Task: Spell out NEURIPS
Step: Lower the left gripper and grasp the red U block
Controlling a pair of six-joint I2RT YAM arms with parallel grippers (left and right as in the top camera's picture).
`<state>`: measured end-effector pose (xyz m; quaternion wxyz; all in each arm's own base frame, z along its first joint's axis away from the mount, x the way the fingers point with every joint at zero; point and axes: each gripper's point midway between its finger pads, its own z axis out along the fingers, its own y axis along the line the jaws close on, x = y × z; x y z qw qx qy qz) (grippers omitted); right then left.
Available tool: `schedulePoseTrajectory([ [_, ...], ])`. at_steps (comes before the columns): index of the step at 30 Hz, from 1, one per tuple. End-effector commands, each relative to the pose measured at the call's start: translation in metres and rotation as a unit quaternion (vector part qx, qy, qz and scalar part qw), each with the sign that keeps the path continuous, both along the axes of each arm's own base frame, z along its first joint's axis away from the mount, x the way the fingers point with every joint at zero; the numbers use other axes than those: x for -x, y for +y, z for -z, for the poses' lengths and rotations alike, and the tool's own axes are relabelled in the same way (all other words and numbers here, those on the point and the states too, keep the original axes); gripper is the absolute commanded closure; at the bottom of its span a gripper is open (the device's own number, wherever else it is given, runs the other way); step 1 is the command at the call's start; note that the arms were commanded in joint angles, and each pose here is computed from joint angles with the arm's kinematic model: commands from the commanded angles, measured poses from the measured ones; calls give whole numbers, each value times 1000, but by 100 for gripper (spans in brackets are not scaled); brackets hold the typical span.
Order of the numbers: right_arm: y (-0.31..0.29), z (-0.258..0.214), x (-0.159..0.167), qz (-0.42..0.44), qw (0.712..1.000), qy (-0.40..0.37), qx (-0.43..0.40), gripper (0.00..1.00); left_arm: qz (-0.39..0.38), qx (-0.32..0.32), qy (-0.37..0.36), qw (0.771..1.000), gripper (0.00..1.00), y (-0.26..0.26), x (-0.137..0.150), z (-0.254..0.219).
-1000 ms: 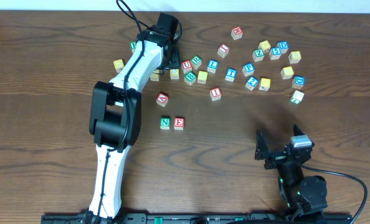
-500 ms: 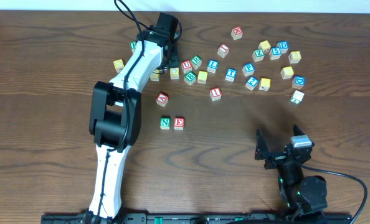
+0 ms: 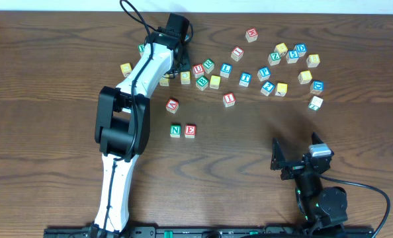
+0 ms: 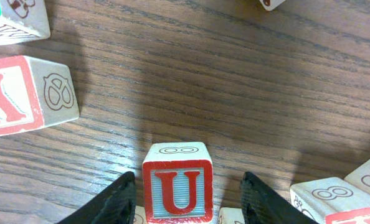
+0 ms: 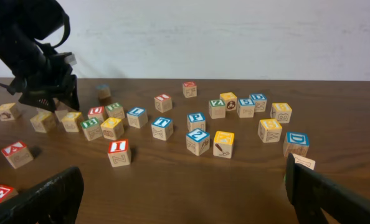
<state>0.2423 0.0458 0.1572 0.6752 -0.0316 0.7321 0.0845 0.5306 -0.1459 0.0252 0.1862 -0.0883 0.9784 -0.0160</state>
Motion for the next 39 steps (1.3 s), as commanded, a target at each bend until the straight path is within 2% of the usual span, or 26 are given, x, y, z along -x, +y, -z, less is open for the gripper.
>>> schedulePoseTrajectory([
  [1, -2, 1, 0, 3, 1000, 1, 7, 1, -8, -7, 0, 1000, 48, 6, -2, 3],
  [9, -2, 1, 0, 3, 1000, 1, 7, 1, -8, -8, 2, 1000, 49, 6, -1, 3],
  [11, -2, 1, 0, 3, 1000, 1, 7, 1, -10, -13, 3, 1000, 54, 8, 0, 3],
  [18, -2, 1, 0, 3, 1000, 1, 7, 1, -11, -18, 6, 1000, 58, 10, 1, 4],
  [27, -2, 1, 0, 3, 1000, 1, 7, 1, -11, -19, 7, 1000, 58, 10, 2, 4],
  [29, -2, 1, 0, 3, 1000, 1, 7, 1, -11, -19, 7, 1000, 62, 10, 2, 4],
  [39, -2, 1, 0, 3, 1000, 1, 7, 1, -12, -23, 7, 1000, 61, 11, 2, 5],
])
